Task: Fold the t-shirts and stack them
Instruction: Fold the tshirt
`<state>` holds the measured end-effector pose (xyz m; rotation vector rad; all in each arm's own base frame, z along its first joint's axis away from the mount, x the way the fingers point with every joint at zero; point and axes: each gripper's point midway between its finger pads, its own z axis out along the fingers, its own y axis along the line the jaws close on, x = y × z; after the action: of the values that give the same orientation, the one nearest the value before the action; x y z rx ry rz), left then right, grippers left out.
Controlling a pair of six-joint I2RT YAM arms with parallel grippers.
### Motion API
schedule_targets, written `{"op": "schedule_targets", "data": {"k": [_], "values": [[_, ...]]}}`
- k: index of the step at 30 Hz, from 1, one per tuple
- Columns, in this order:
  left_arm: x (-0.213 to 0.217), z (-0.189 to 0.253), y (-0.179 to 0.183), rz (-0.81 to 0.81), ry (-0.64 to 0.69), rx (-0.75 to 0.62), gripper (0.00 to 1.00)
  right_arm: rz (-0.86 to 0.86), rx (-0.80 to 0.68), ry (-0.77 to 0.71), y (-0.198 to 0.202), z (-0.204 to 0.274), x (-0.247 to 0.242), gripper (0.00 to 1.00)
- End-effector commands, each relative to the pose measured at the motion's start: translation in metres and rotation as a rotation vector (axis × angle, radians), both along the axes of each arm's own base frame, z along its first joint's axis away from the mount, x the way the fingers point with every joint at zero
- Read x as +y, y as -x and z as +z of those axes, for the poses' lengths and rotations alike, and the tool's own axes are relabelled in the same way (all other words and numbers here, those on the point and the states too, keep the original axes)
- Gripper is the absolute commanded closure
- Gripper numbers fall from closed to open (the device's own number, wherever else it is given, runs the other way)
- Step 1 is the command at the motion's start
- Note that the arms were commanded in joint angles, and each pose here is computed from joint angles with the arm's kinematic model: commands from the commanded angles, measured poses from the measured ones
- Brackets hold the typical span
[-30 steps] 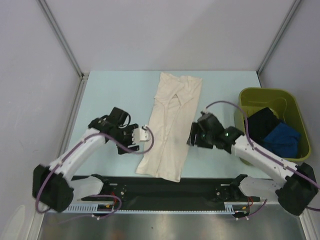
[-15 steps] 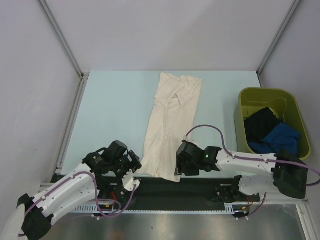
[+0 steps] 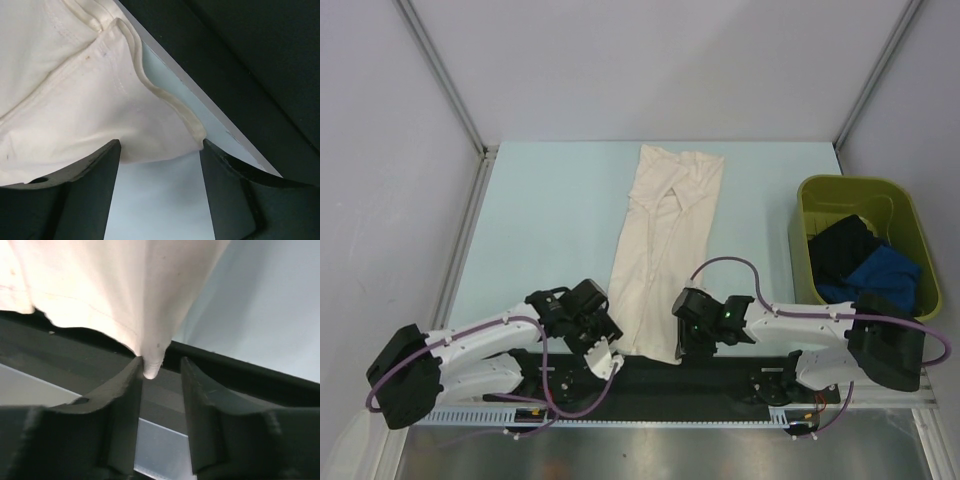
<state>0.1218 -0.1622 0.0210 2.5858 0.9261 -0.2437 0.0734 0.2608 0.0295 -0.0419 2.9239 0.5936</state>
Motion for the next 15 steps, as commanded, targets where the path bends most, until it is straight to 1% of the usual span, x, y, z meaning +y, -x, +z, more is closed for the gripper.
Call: {"op": "schedule_targets", "data": {"k": [1,2,3,4,5,6,7,9,10,11,13,14,15], "values": [[-0.012,0.001,-0.006,0.036,0.006,0.008,0.31,-0.029,0.013,0.013,-0.004,-0.004,0.000,0.65],[-0.013,0.002,-0.007,0.043,0.002,0.015,0.39,-0.029,0.021,0.017,-0.003,-0.006,0.000,0.70],[-0.012,-0.001,-0.006,0.044,-0.015,0.028,0.42,-0.024,0.024,0.014,-0.004,-0.006,0.000,0.79],[-0.011,-0.002,-0.004,0.041,-0.025,0.039,0.46,-0.020,0.031,0.014,-0.003,-0.006,0.000,0.83],[-0.012,-0.002,-0.003,0.038,-0.024,0.046,0.52,-0.019,0.034,0.019,-0.003,-0.007,-0.001,0.86],[-0.014,-0.002,0.000,0.032,-0.017,0.063,0.55,-0.020,0.032,0.020,-0.004,-0.006,-0.003,0.92],[-0.016,-0.002,0.001,0.040,-0.008,0.074,0.59,-0.030,0.030,0.024,-0.007,-0.005,-0.005,0.96],[-0.025,0.003,0.000,0.068,0.019,0.091,0.90,-0.045,0.029,0.021,-0.011,-0.001,-0.010,1.00],[-0.030,0.006,-0.003,0.130,0.035,0.105,1.00,-0.057,0.029,0.008,-0.016,0.003,-0.010,1.00],[-0.037,0.013,-0.012,0.163,0.052,0.096,1.00,-0.066,0.031,0.004,-0.019,0.006,-0.012,1.00],[-0.042,0.016,-0.020,0.255,0.048,0.134,1.00,-0.067,0.018,-0.030,-0.028,0.017,-0.011,1.00],[-0.050,0.033,-0.040,0.316,0.091,0.137,0.99,-0.098,0.012,-0.045,-0.040,0.025,-0.013,1.00],[-0.052,0.034,-0.048,0.360,0.087,0.173,1.00,-0.110,0.002,-0.057,-0.049,0.031,-0.014,1.00]]}}
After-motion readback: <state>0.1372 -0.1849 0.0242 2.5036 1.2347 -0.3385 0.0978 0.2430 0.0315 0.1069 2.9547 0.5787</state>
